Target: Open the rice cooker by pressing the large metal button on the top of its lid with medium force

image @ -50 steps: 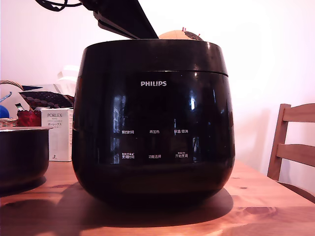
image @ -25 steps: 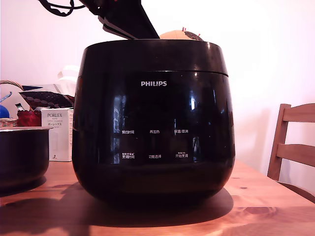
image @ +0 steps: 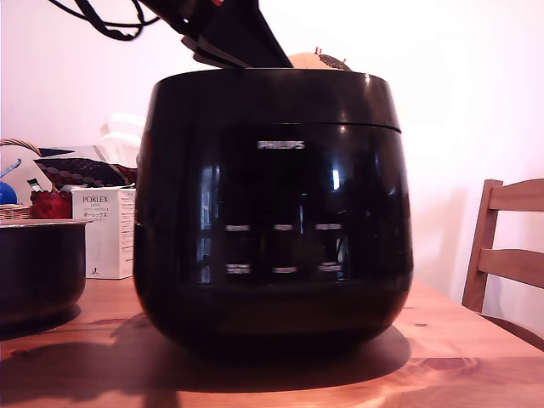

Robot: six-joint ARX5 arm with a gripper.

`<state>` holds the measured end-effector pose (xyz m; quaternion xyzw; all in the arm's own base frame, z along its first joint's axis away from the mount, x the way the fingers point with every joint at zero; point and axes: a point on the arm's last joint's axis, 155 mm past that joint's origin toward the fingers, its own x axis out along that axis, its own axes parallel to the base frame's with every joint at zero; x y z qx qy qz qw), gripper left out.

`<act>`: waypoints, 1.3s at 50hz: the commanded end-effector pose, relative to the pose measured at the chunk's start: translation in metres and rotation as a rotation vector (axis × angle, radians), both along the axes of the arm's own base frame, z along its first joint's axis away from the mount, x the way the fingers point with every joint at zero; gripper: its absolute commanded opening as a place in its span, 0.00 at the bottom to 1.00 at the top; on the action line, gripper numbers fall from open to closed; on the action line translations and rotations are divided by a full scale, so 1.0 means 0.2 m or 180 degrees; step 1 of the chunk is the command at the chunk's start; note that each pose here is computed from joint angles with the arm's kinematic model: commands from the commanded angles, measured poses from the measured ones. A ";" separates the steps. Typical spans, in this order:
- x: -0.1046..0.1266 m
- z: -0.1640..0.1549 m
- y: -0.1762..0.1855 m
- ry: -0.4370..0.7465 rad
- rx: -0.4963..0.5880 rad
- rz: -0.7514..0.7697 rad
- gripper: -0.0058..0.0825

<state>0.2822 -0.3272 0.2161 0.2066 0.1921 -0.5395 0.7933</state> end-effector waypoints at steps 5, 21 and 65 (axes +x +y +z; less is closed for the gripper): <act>0.07 -0.18 0.06 0.0226 0.0117 0.0139 0.04; 0.01 -0.14 0.02 0.0353 -0.0072 -0.0091 0.04; 0.08 -0.13 0.09 0.0313 -0.0087 0.0040 0.04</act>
